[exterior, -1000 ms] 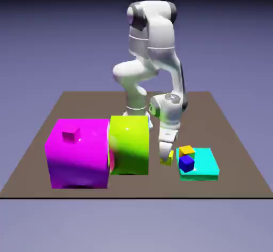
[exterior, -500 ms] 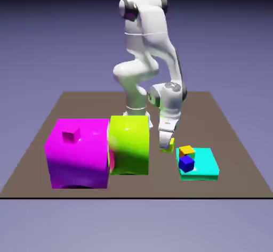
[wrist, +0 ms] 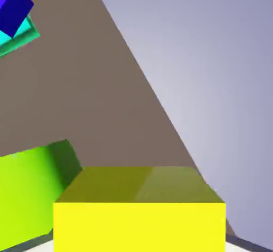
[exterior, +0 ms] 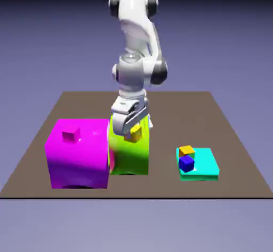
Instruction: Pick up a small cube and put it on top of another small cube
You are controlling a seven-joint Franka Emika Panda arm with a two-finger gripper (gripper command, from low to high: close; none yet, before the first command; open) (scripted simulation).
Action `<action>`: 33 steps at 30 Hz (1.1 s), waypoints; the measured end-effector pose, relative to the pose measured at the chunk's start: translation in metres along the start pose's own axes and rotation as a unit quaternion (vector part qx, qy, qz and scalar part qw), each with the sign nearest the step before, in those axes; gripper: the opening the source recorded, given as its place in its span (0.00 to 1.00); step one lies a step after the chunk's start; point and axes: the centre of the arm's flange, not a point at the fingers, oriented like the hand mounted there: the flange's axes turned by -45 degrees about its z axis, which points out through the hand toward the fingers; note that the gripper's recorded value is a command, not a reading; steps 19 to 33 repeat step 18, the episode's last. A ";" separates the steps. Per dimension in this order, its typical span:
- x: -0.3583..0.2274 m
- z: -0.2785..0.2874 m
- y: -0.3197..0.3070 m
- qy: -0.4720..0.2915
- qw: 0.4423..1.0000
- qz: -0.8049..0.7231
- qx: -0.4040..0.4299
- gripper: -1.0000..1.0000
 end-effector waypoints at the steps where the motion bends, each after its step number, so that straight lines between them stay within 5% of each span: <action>1: -0.017 -0.013 0.012 0.000 1.000 0.010 0.000 0.00; 6: -0.113 -0.072 0.057 -0.002 0.998 0.064 0.002 0.00; 11: -0.155 -0.069 0.068 -0.021 0.996 0.092 0.001 0.00; 15: -0.157 -0.002 0.068 -0.021 0.996 0.092 0.001 0.00; 16: -0.158 0.001 0.068 -0.021 0.996 0.092 0.001 1.00; 33: -0.158 0.001 0.068 -0.021 0.996 0.092 0.000 1.00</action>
